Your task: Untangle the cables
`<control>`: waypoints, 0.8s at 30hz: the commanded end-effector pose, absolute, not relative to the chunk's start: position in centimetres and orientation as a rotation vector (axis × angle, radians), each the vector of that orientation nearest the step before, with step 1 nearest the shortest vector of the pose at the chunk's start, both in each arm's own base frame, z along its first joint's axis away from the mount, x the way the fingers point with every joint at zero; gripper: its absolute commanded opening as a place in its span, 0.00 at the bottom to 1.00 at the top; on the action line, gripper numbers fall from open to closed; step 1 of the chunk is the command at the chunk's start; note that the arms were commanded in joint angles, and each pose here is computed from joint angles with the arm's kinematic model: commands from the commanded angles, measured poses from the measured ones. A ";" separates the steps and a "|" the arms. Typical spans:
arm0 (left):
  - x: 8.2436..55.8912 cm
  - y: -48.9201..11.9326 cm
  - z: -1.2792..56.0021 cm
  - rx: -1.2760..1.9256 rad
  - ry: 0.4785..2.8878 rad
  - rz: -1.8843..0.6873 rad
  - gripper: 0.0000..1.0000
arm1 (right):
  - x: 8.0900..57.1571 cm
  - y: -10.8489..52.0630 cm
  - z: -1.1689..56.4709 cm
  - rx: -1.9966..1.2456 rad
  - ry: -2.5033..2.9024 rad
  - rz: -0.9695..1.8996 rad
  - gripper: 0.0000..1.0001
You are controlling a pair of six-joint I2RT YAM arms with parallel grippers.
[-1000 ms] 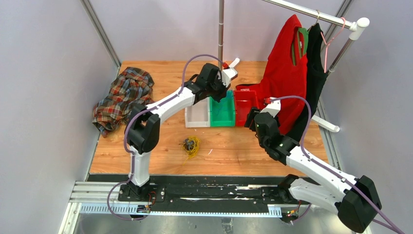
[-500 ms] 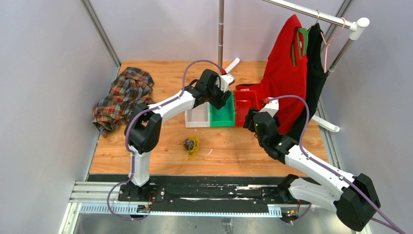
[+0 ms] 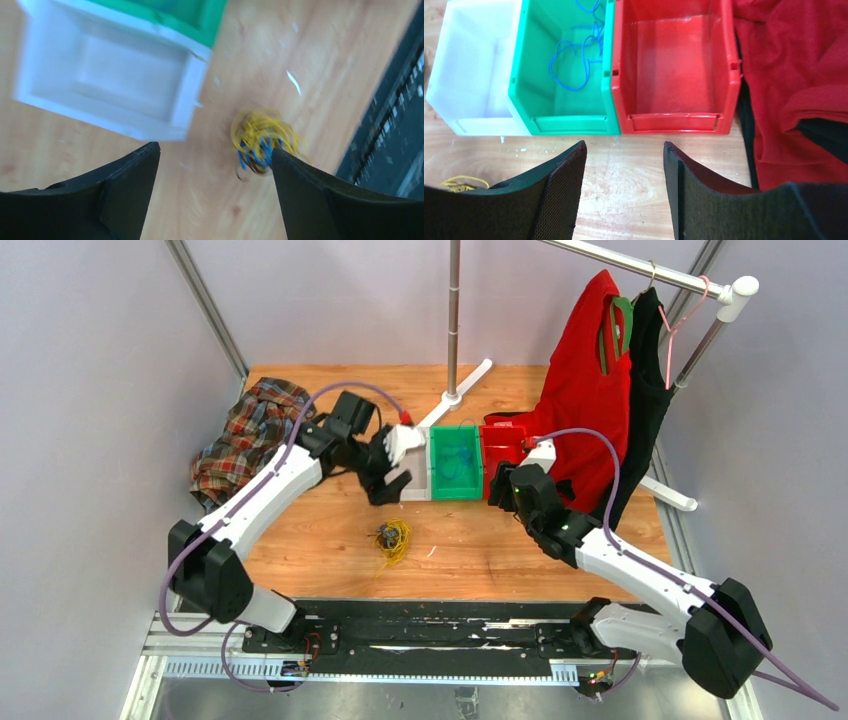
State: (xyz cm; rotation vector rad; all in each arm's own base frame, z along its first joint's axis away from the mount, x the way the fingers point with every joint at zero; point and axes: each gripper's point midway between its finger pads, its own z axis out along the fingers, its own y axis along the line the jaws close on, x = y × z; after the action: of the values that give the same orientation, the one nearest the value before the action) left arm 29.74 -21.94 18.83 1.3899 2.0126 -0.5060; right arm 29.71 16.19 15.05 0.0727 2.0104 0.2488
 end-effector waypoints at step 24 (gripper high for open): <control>25.5 -19.1 8.3 1.625 2.147 -0.546 0.09 | 27.8 22.9 15.3 -0.111 2.029 0.433 0.42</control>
State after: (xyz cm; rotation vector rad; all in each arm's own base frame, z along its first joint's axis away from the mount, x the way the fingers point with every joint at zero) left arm 24.33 -18.89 6.14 1.6498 2.2237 -0.5988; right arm 27.62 21.31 13.57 -0.0987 2.0697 0.3617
